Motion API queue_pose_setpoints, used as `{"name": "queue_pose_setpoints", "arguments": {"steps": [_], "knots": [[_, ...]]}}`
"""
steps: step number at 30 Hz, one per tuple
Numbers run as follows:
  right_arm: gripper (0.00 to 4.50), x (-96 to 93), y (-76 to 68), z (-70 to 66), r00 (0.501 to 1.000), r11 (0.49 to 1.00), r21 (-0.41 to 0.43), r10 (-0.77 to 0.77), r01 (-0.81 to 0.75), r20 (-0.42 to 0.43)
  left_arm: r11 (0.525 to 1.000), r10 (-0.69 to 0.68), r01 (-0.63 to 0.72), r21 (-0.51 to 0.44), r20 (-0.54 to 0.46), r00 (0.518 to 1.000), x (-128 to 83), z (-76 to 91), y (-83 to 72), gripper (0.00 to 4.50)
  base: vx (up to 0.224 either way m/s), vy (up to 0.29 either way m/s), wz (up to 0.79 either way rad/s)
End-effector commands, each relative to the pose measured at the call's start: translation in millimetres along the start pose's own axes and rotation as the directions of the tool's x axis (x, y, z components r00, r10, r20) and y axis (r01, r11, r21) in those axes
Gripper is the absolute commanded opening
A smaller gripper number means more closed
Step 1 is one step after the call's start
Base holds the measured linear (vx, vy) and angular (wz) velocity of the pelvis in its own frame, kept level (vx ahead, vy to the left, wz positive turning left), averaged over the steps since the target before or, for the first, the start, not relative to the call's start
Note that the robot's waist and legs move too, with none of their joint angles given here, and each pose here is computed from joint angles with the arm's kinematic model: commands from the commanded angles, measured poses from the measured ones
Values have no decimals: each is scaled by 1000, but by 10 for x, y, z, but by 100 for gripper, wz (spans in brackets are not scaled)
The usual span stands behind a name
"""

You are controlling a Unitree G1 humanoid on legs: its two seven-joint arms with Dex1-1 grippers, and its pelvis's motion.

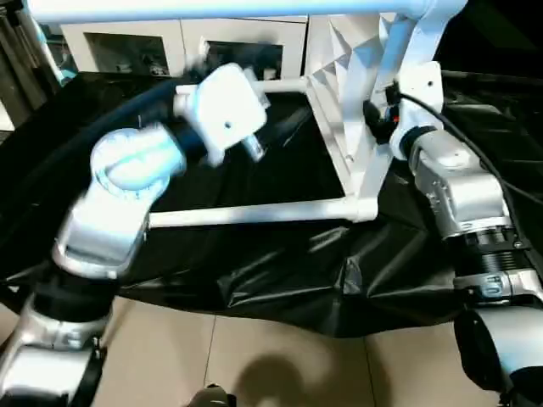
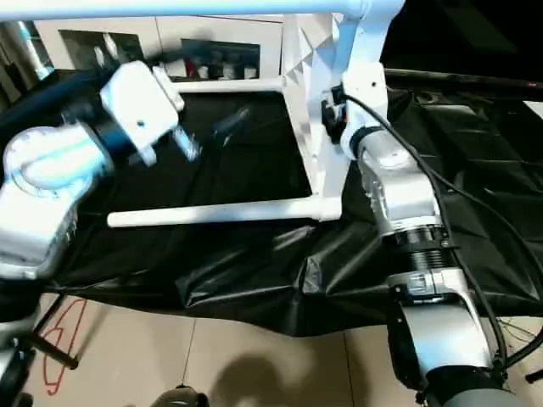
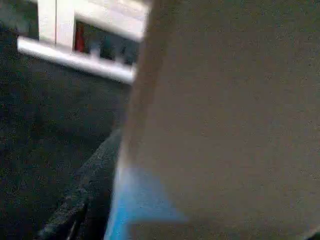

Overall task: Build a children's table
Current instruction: Flip table

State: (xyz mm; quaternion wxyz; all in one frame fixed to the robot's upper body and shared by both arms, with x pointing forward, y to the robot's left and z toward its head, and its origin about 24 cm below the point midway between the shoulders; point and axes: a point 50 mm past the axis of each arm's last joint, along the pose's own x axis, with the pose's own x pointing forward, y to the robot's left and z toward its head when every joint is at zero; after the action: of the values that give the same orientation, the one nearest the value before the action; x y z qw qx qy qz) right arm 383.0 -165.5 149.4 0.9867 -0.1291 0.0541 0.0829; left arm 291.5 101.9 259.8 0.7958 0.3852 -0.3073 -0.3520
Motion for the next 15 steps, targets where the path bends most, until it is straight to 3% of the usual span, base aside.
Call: {"name": "queue_pose_setpoints", "arguments": {"steps": [1, 5, 8, 12, 15], "knots": [[311, -20, 8, -37, 1000, 999, -32, -10, 11, 18, 997, 9, -12, 73, 44, 999, 24, 159, 101, 450, 0, 0, 0], [346, -80, 34, -72, 997, 999, -29, -14, 16, 75, 986, 69, -70, 149, 14, 998, 7, 151, 247, 450, 0, 0, 0], [381, -181, 79, -94, 984, 1000, -8, 8, -7, 176, 958, 168, -145, 248, -74, 983, -43, 15, 414, 450, 0, 0, 0], [413, -287, 113, -75, 960, 999, 23, 16, -23, 278, 934, 223, -176, 311, -120, 968, -94, -86, 513, 450, 0, 0, 0], [413, -409, 116, -59, 933, 999, 44, -3, -14, 359, 908, 252, -176, 380, -160, 954, -135, -181, 578, 450, 0, 0, 0]]}}
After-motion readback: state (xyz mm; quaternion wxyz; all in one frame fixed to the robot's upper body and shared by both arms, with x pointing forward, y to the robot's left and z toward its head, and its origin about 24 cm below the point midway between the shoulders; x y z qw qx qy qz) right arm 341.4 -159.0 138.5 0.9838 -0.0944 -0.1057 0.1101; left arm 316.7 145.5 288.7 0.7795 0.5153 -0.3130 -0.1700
